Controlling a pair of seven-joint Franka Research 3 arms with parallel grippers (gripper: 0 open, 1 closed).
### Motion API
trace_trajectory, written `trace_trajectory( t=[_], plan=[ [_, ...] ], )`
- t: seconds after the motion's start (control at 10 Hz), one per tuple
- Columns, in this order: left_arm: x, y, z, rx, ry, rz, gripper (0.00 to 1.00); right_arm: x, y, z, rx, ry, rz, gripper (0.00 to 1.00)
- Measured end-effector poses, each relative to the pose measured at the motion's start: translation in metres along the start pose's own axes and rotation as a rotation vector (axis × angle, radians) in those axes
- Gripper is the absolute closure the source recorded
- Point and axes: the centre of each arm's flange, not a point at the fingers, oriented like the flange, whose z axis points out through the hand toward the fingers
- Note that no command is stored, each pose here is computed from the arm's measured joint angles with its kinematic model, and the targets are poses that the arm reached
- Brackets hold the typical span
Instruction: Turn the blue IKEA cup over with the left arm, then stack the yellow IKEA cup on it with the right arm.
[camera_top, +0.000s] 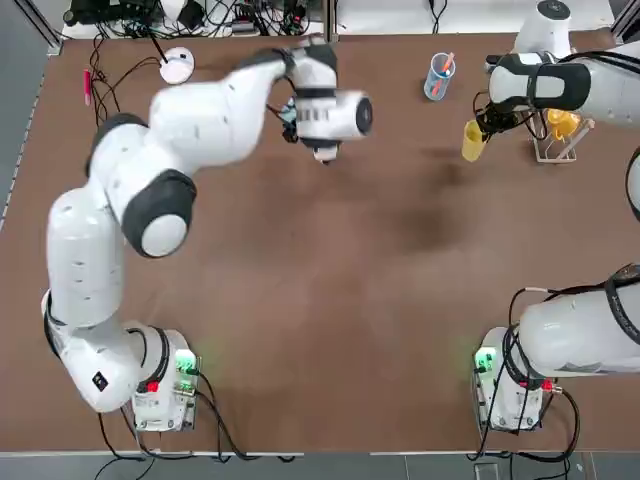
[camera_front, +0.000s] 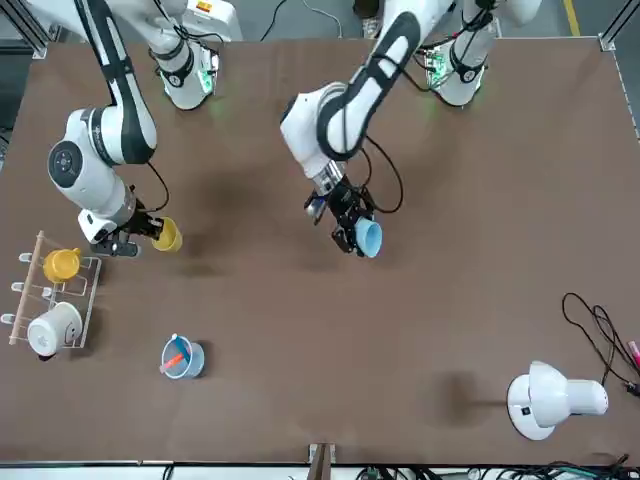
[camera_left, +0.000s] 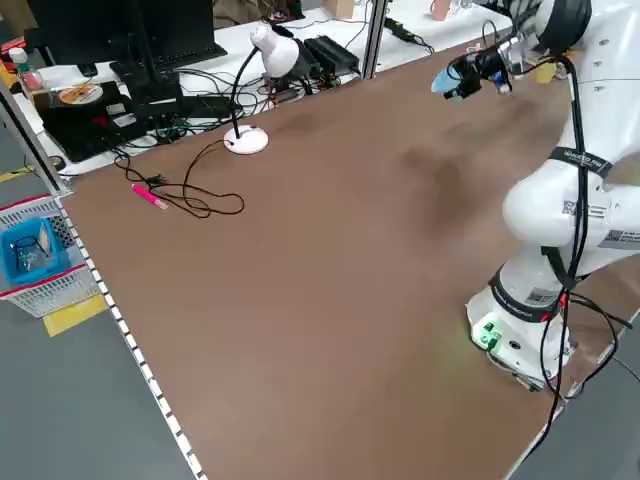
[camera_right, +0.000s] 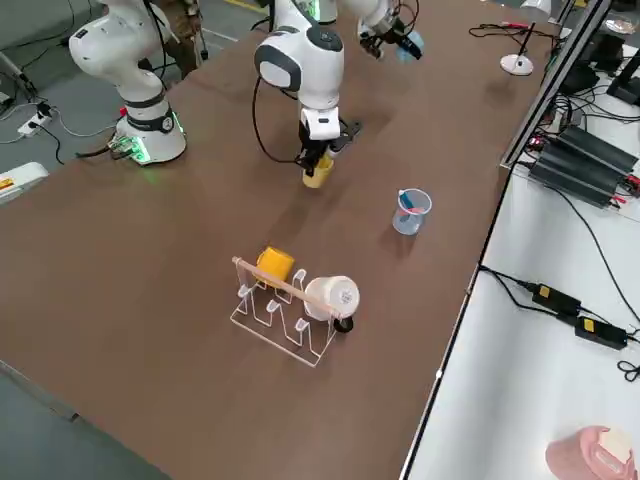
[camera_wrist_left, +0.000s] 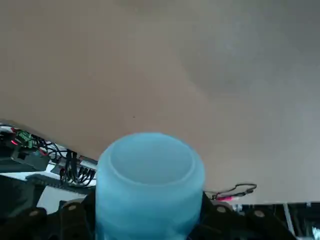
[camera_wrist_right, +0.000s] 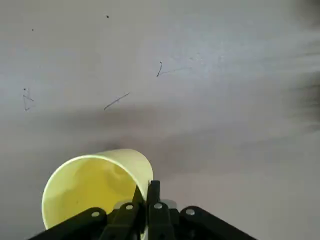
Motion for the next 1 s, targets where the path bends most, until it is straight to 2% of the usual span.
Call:
trace_trajectory(
  t=[0.2,0.6,1.0],
  plan=[
    [0.056,0.01,0.007,0.02,-0.101,0.033,0.31,0.0,-0.001,-0.001,0.04,-0.003,0.036,0.95],
    [0.114,0.022,-0.009,0.083,-0.235,0.089,0.31,0.002,-0.002,-0.003,0.052,0.001,0.046,0.95],
    [0.177,0.036,-0.034,0.157,-0.238,0.097,0.3,0.003,-0.002,-0.005,0.053,0.005,0.046,0.95]
  ],
)
